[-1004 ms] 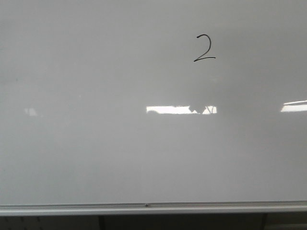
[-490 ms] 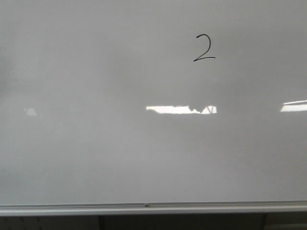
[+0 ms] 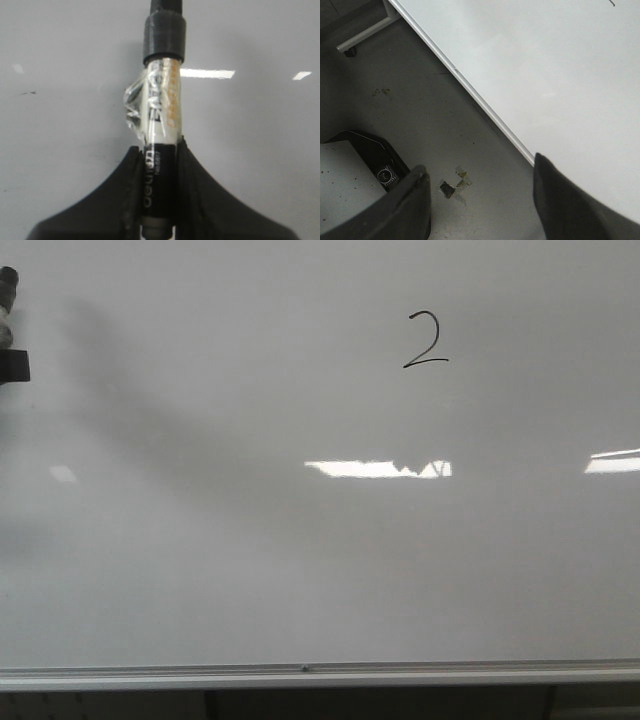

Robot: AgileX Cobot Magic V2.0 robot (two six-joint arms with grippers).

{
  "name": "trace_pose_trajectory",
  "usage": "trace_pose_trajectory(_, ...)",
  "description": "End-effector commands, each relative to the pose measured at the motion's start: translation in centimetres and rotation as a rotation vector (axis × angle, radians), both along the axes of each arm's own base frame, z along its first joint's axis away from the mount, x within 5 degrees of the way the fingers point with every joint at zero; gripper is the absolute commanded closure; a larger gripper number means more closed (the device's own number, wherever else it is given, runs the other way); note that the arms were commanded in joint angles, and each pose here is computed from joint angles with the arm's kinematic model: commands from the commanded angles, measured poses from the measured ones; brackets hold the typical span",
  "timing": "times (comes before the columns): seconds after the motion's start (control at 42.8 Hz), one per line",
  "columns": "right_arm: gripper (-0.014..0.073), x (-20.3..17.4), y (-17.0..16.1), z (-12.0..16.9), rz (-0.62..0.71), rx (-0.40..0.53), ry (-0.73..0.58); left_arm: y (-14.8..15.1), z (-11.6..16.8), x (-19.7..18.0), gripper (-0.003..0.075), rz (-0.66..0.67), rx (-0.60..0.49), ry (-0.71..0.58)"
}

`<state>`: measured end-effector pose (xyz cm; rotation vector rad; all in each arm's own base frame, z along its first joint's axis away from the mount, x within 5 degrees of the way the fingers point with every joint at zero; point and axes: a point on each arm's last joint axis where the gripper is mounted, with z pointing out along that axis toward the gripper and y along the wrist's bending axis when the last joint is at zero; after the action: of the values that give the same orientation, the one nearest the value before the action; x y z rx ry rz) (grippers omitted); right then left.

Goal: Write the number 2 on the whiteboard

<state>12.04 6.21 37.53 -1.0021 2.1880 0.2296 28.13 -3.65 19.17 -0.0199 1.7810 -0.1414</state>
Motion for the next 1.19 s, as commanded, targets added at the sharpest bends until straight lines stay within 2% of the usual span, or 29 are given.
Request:
trace_pose_trajectory(0.0, 0.0129, 0.1, 0.0, 1.3, -0.016, 0.042, -0.076, 0.0, 2.0, 1.1, 0.0720, 0.014, -0.026, -0.142)
trace_pose_trajectory(0.234, 0.0129, 0.1, 0.0, 1.3, -0.015, 0.043, -0.076, -0.3, 1.6, 2.5, 0.0550, 0.010, -0.023, -0.075)
trace_pose_trajectory(0.467, 0.0129, 0.1, 0.0, 1.3, -0.015, 0.043, -0.076, -0.5, 1.6, 3.4, 0.0478, 0.002, -0.019, 0.027)
trace_pose_trajectory(0.654, 0.0129, 0.1, 0.0, 1.3, -0.015, 0.043, -0.076, -0.3, 2.0, 3.1, 0.0294, 0.001, -0.011, 0.042)
trace_pose_trajectory(0.701, 0.0129, 0.1, 0.0, 1.3, -0.015, 0.043, -0.076, 0.0, 2.5, 2.8, 0.0273, 0.008, -0.012, 0.054)
trace_pose_trajectory(0.817, 0.0129, 0.1, 0.0, 1.3, -0.015, 0.043, -0.076, 0.6, 4.1, 1.6, 0.0273, 0.016, -0.010, 0.101)
trace_pose_trajectory(0.911, 0.0129, 0.1, 0.0, 1.3, -0.016, 0.044, -0.077, 1.2, 6.5, -0.1, 0.0273, 0.013, 0.006, 0.110)
trace_pose_trajectory(0.981, 0.0129, 0.2, 0.0, 1.3, -0.027, 0.054, -0.076, 1.2, 8.3, -1.4, 0.0273, -0.025, 0.073, 0.118)
trace_pose_trajectory(1.074, 0.0129, 0.4, 0.0, 1.5, -0.112, 0.125, -0.053, 1.2, 10.9, -3.8, 0.0273, -0.056, 0.166, 0.190)
trace_pose_trajectory(1.168, 0.0129, 0.5, -0.2, 1.6, -0.207, 0.193, -0.020, 1.3, 13.5, -6.1, 0.0273, -0.054, 0.196, 0.256)
